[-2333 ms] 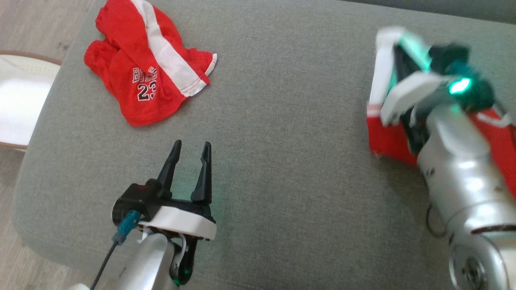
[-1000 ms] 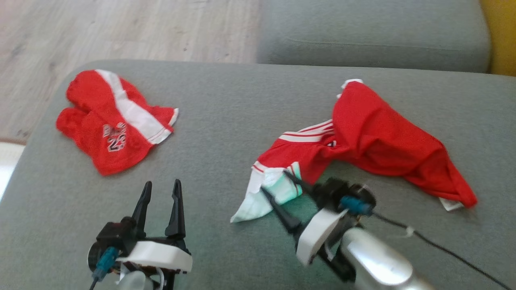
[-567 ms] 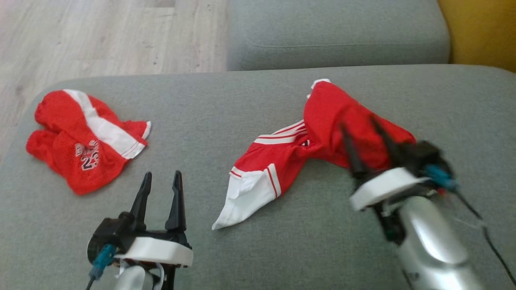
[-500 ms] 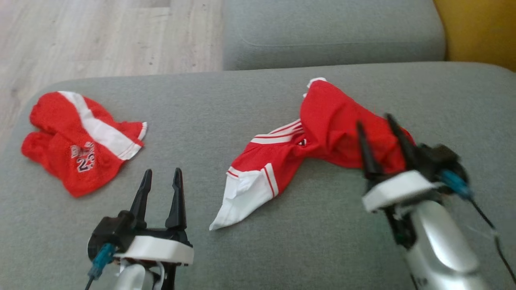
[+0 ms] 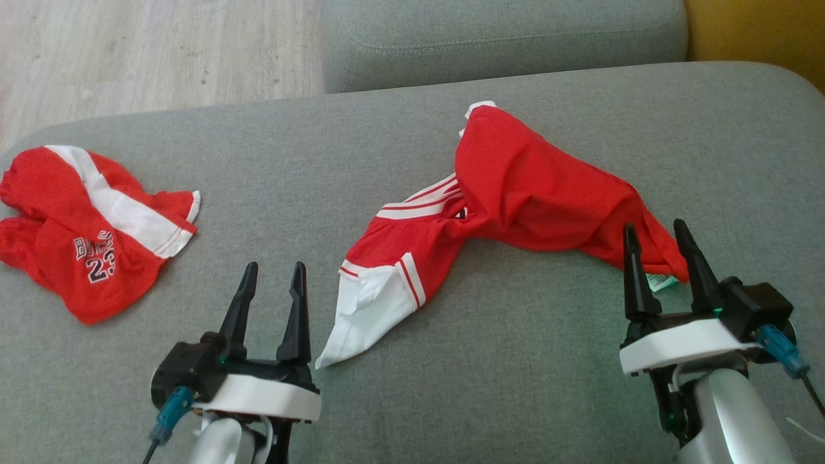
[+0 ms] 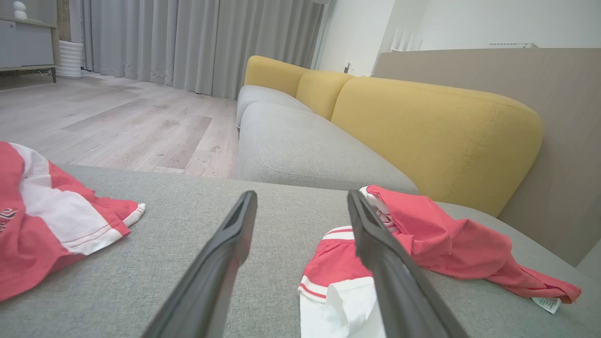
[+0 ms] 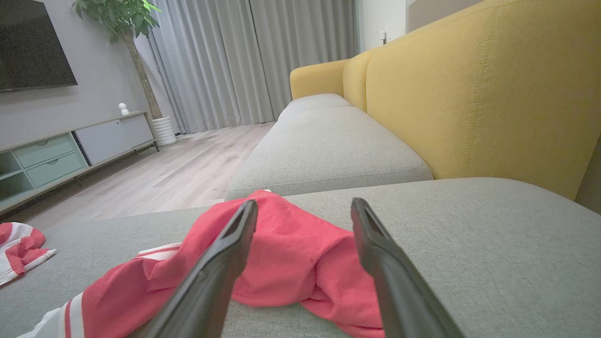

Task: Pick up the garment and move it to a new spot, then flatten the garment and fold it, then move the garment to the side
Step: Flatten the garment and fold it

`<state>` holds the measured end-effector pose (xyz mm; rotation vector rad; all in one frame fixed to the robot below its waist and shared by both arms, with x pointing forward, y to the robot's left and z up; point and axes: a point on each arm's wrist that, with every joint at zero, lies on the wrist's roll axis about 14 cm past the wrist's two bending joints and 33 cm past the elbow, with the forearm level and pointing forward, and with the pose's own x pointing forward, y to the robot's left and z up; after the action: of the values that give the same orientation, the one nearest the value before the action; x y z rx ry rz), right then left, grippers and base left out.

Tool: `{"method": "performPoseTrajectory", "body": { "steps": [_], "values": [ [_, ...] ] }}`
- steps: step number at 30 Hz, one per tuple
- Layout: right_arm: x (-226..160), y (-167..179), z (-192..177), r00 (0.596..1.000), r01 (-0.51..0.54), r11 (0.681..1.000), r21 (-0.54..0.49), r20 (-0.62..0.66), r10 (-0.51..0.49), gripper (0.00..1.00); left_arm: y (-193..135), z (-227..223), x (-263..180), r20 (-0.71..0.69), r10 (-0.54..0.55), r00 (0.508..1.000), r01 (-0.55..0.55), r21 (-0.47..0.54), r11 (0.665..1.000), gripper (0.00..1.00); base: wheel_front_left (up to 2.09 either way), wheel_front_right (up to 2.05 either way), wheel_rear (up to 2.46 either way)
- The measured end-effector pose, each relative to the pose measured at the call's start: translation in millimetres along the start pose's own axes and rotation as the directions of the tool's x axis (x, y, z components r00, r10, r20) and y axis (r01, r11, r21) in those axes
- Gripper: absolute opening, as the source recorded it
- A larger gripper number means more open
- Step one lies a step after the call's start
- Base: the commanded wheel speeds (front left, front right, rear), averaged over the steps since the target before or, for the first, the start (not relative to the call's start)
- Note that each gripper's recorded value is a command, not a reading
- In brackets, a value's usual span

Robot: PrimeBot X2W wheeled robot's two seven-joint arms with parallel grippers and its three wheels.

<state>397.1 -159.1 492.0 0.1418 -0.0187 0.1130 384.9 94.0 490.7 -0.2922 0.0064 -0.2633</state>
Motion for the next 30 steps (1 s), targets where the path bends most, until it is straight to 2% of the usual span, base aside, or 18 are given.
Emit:
{"method": "performPoseTrajectory", "body": {
  "steps": [9,17,23,26,30],
  "values": [
    [11.7,5.2,-5.6,1.0,-0.023,0.999,-0.034,-0.017,0.022,1.0,2.6,-7.5,-0.3,-0.022,0.005,1.0,-0.005,-0.004,1.0,1.0,0.0,0.0,0.0],
    [86.3,23.4,13.8,0.996,-0.092,0.987,-0.134,-0.019,0.09,1.0,15.5,-9.5,8.5,-0.029,0.032,0.999,-0.032,-0.007,0.999,1.0,0.0,0.0,0.0],
    [146.8,28.8,-7.2,0.974,-0.154,0.966,-0.208,-0.193,0.114,1.0,32.8,-14.4,8.7,-0.046,0.08,0.996,-0.081,-0.021,0.996,1.0,0.0,0.0,0.0],
    [163.0,31.7,-18.9,0.959,-0.17,0.963,-0.209,-0.258,0.113,1.0,37.2,-20.2,5.5,-0.066,0.094,0.993,-0.096,-0.021,0.995,1.0,0.0,0.0,0.0],
    [186.4,38.9,-47.8,0.913,-0.207,0.955,-0.212,-0.393,0.111,1.0,49.4,-25.7,0.0,-0.087,0.137,0.987,-0.139,-0.024,0.99,1.0,0.0,0.0,0.0]
  ]
}}
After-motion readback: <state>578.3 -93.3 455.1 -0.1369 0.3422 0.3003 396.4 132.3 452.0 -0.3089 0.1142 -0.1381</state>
